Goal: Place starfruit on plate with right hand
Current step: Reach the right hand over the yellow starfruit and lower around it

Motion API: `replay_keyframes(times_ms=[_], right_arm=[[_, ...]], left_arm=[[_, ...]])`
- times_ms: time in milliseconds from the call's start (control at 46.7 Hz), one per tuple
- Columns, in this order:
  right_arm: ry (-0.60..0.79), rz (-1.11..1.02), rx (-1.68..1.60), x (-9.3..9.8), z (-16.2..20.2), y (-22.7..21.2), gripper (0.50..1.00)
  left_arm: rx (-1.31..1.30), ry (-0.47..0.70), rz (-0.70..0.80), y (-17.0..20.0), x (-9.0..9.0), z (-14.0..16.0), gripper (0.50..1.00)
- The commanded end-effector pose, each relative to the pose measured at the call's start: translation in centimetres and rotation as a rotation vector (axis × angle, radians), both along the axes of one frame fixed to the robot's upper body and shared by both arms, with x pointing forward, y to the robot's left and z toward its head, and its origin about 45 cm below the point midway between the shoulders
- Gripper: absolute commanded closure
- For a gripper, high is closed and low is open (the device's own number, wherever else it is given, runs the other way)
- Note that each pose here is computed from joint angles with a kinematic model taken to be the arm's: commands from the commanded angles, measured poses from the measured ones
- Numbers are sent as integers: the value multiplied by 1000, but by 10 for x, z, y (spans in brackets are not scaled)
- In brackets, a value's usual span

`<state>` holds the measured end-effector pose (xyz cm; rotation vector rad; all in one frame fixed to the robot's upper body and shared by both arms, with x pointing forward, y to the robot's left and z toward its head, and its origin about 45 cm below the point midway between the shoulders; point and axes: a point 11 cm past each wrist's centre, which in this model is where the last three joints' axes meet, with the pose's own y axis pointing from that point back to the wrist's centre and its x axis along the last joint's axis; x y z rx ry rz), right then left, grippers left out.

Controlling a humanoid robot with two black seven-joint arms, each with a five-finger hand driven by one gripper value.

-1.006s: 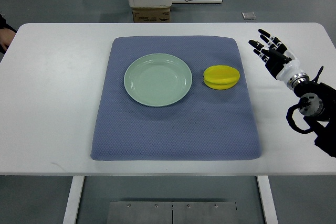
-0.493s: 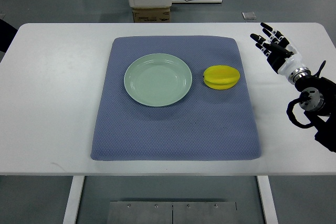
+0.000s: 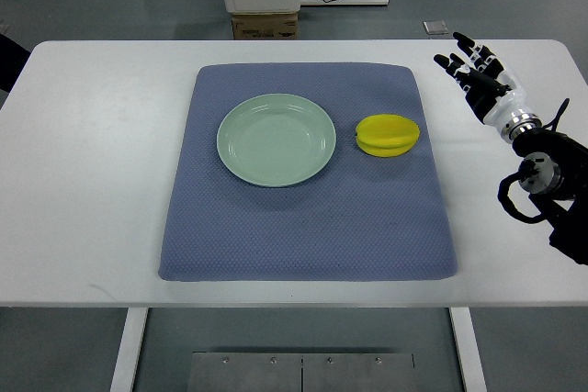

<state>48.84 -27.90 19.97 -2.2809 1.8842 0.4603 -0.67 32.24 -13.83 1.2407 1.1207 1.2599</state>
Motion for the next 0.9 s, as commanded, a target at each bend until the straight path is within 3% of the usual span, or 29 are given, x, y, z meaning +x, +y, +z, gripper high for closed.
replay_keyframes(times_ms=[0, 236, 450, 707, 878], right_arm=[[-11, 42, -60, 2, 5, 7, 500], [-62, 188, -197, -1, 11, 36, 500], [-114, 282, -328, -8, 18, 35, 500], [-144, 391, -490, -37, 6, 38, 500], [-185, 393, -586, -42, -1, 36, 500]], left_arm=[[0, 1, 1, 0, 0, 0, 500], [0, 2, 0, 0, 0, 0, 500], [0, 0, -1, 0, 0, 0, 500], [0, 0, -1, 0, 0, 0, 500], [0, 0, -1, 0, 0, 0, 500]])
